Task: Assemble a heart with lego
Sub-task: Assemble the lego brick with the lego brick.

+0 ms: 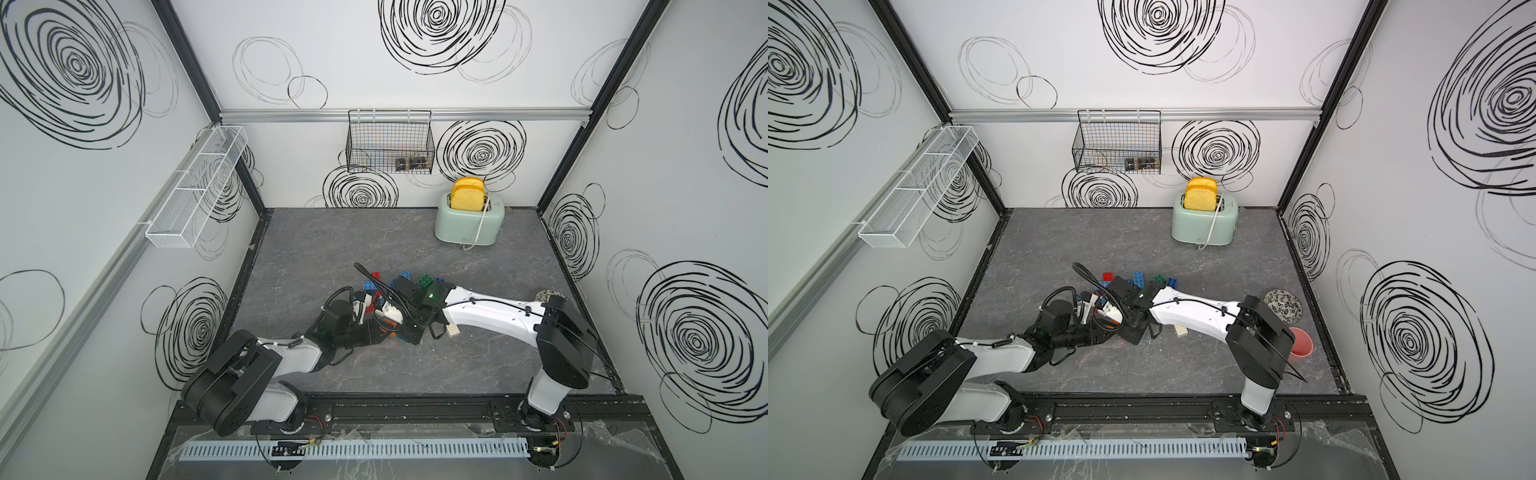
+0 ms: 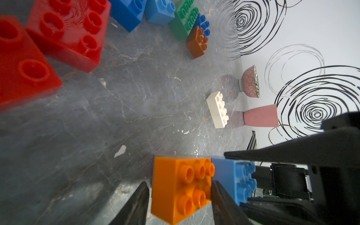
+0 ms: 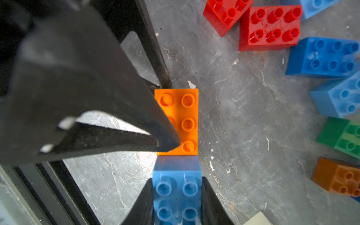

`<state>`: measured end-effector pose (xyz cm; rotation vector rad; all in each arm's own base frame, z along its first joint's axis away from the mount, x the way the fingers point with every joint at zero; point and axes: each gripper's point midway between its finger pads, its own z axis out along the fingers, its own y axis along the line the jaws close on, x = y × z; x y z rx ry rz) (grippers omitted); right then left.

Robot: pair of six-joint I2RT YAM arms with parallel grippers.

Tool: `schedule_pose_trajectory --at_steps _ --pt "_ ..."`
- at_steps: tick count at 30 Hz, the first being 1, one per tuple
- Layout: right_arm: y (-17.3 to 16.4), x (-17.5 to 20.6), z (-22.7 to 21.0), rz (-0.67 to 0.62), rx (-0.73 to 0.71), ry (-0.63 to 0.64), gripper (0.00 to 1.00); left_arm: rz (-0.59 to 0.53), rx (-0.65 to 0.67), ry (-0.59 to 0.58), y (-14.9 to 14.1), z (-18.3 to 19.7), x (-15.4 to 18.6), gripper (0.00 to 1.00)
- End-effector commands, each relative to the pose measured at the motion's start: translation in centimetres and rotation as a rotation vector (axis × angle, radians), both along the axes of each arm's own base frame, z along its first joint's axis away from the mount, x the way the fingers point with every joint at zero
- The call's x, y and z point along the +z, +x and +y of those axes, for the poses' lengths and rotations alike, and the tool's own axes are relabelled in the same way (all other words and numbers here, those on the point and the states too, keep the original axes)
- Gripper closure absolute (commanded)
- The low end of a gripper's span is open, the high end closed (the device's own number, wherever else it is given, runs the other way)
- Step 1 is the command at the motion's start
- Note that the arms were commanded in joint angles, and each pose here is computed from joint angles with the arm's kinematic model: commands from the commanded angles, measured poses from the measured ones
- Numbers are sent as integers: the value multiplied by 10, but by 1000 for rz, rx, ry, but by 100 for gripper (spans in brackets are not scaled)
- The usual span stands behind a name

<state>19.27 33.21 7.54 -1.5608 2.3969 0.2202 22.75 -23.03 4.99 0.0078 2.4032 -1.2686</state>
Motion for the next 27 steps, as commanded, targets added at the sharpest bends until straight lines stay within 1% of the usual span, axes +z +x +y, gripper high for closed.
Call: schedule_pose_trajectory --at_steps 1,5,9,13,15,17,21,23,25,27 --pt "-13 -48 -28 38 -24 -164 70 91 35 64 -11 15 -26 45" --pt "-11 -60 -40 32 -36 -232 70 90 41 67 -12 16 -27 45" --pt "-11 -59 -36 66 -46 -193 70 95 44 72 -13 17 -29 45" --pt "-13 -49 -27 80 -38 -145 70 94 50 71 -13 18 -28 45" --pt "-11 -42 -24 75 -32 -129 70 93 48 52 -12 16 -23 44" --pt "-10 -36 -22 69 -31 -121 70 89 50 7 -10 13 -14 43" --pt "-9 -27 -19 59 -27 -123 69 84 87 -58 -3 14 4 40" --pt "-7 -23 -18 52 -27 -123 69 76 129 -88 2 20 13 39" --pt "-7 -20 -18 50 -26 -123 69 64 170 -80 7 30 18 38" --pt "-7 -18 -16 45 -23 -122 68 45 190 -35 9 39 20 38"
